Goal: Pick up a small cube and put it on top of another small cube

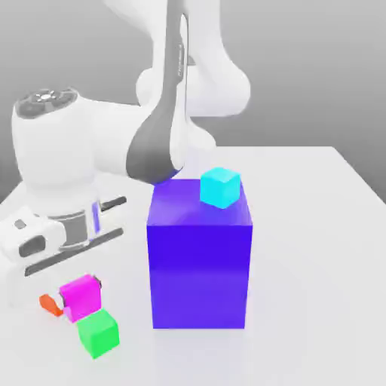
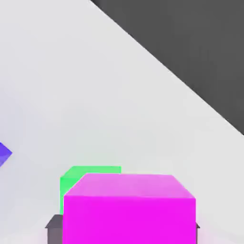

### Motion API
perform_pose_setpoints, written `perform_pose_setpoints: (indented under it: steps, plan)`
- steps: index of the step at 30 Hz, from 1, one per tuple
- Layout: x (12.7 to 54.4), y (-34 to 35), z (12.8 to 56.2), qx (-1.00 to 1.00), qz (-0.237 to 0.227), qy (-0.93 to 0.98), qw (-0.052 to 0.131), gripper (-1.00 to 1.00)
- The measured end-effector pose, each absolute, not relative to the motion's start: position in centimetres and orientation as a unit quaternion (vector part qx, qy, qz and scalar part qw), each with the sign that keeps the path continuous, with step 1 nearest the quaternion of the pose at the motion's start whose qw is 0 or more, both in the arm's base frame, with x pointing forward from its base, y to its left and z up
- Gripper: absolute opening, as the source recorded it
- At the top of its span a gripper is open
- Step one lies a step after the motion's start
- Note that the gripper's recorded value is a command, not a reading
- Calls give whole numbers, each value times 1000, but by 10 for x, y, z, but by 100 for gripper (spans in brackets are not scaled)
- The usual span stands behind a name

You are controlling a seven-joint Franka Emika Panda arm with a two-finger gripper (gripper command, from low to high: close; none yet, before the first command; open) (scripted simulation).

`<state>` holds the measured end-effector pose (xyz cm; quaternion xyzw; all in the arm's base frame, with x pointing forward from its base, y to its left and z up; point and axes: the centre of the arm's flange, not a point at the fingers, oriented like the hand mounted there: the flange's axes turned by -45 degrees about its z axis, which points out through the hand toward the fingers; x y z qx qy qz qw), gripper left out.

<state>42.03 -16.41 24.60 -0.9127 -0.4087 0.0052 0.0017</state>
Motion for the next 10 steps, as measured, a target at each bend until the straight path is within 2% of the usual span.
perform_pose_setpoints:
  steps: [6,7,10]
  plan:
    - [411,-160,191,-906,0,-424,1,-100]
    - [411,-160,183,-906,0,-423,1,100]
    - [411,-160,183,-906,0,-423,1,100]
